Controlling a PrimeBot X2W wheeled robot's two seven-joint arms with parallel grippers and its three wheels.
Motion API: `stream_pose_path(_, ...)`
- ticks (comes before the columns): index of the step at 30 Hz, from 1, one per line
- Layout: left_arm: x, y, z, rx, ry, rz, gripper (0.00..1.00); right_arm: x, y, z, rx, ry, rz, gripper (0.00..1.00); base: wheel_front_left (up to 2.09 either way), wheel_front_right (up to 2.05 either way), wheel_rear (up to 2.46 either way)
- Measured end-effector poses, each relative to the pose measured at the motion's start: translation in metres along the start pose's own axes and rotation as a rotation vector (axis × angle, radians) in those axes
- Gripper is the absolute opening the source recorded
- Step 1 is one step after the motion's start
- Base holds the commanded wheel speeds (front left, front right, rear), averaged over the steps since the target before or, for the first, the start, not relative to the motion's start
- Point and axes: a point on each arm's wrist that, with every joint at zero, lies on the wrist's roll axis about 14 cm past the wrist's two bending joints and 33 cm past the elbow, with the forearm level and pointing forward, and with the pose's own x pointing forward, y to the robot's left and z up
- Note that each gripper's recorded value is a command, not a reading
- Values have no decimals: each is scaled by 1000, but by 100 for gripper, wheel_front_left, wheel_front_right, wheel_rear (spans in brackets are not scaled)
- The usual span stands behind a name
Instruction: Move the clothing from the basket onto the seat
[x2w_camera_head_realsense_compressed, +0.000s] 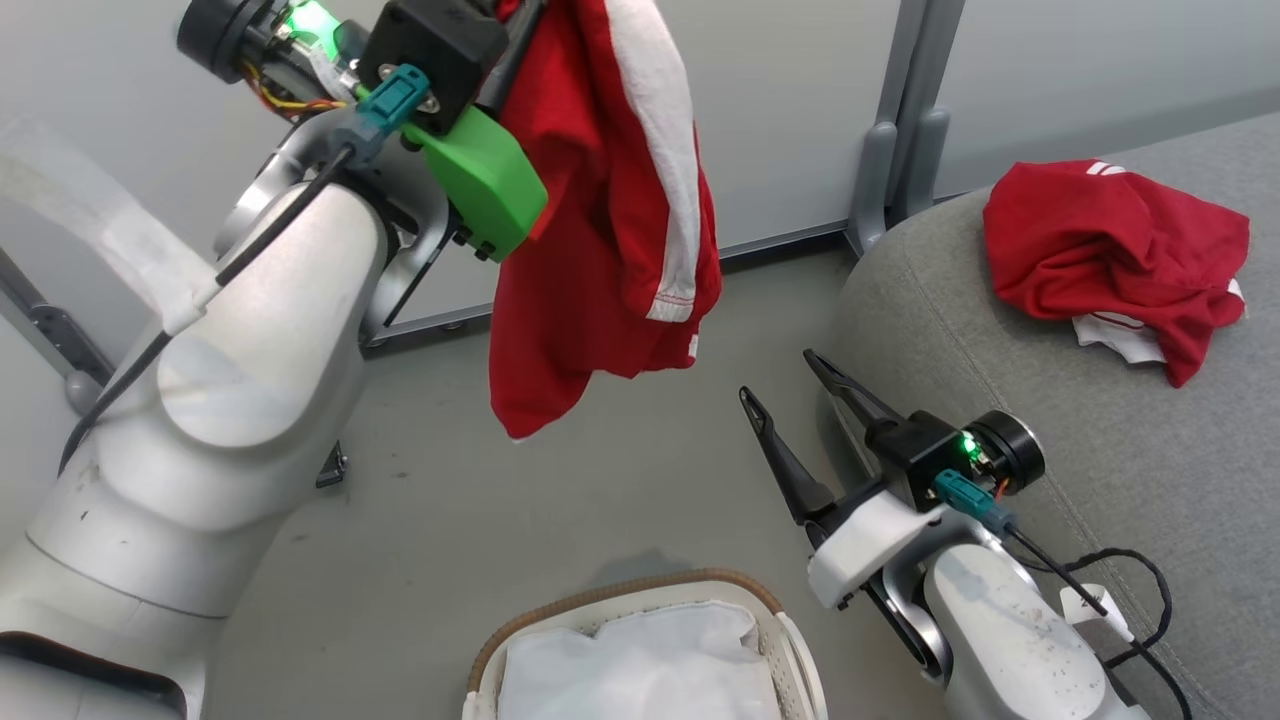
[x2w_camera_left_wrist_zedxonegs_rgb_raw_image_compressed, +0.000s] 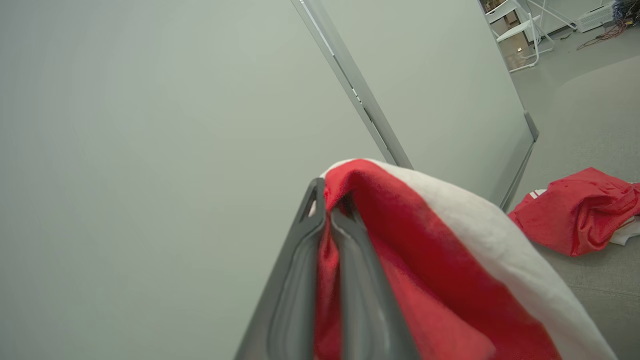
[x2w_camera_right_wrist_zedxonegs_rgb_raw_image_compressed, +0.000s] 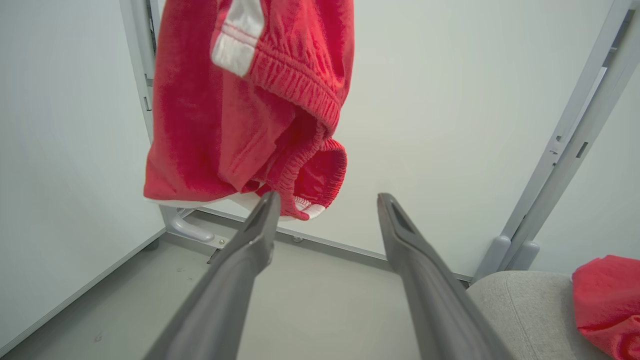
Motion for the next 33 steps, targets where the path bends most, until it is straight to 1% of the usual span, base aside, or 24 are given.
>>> stream_pose_path(6,0,-6,21,14,-29,-15,0,17,4,16,-78,-36,38,100,0,0,0)
stream_pose_path(11,-1,-7,33,32,-45,-20,0,30,9,30,-110,-69,65,100,0,0,0)
stream_pose_path(15,-3,-10,38,28,-53,-24,0,38,20,36,-187,-81,108,100,0,0,0)
stream_pose_path(18,-4,-11,41,24,-61,-26,0,40,23,43,-190,-101,115,100,0,0,0)
stream_pose_path(23,-7,-17,45,19,-74,-43,0,43,22,67,-227,-174,109,100,0,0,0)
stream_pose_path(28,-9,-27,43,0,-79,-67,0,44,24,73,-235,-191,114,100,0,0,0)
stream_pose_path(29,-10,-30,44,-5,-81,-73,0,45,25,73,-238,-189,117,93,0,0,0)
stream_pose_path(30,-10,-32,43,-11,-81,-79,0,47,25,73,-239,-190,118,47,0,0,0)
stream_pose_path(31,-10,-34,42,-15,-79,-82,0,48,24,74,-236,-192,119,34,0,0,0)
stream_pose_path(32,-11,-36,39,-22,-76,-85,0,50,24,75,-236,-191,119,25,0,0,0)
stream_pose_path(33,-12,-38,36,-33,-71,-87,0,51,24,75,-235,-191,120,6,0,0,0)
